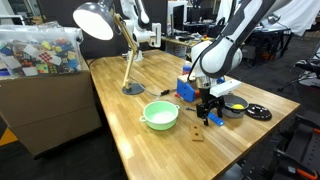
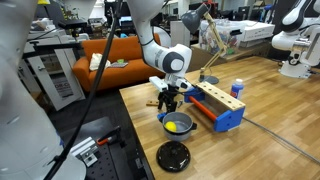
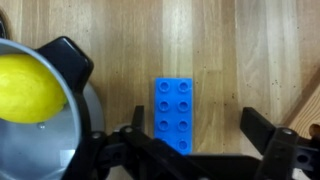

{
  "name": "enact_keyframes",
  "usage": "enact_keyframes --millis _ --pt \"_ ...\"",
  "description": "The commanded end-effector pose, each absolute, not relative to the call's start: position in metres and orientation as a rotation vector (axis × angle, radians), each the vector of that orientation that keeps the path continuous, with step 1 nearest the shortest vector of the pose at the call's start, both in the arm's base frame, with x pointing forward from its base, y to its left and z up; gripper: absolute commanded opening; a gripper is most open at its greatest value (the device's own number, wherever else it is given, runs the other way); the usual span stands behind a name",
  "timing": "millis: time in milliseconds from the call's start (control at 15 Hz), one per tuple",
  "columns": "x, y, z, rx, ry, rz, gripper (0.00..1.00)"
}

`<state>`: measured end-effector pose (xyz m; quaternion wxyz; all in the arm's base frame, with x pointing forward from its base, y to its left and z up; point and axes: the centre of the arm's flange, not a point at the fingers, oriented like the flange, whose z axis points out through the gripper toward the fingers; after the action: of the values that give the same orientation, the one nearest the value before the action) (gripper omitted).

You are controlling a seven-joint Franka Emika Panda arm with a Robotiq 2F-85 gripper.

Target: Place the blue block in the green dish

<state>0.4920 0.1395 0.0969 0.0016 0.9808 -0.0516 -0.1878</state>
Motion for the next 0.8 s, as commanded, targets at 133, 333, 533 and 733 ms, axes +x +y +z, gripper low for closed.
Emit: enact_keyframes --millis 133,333,533,733 --pt "0.499 0.138 0.098 3.105 -0.144 -0.596 0.62" --pt "0.501 0.14 0.106 3.113 -0.142 -0.575 0.42" --pt "0.5 0.138 0.12 3.111 -0.135 -0.529 0.19" --pt "0.499 0.137 0.142 3.115 -0.118 -0.467 0.1"
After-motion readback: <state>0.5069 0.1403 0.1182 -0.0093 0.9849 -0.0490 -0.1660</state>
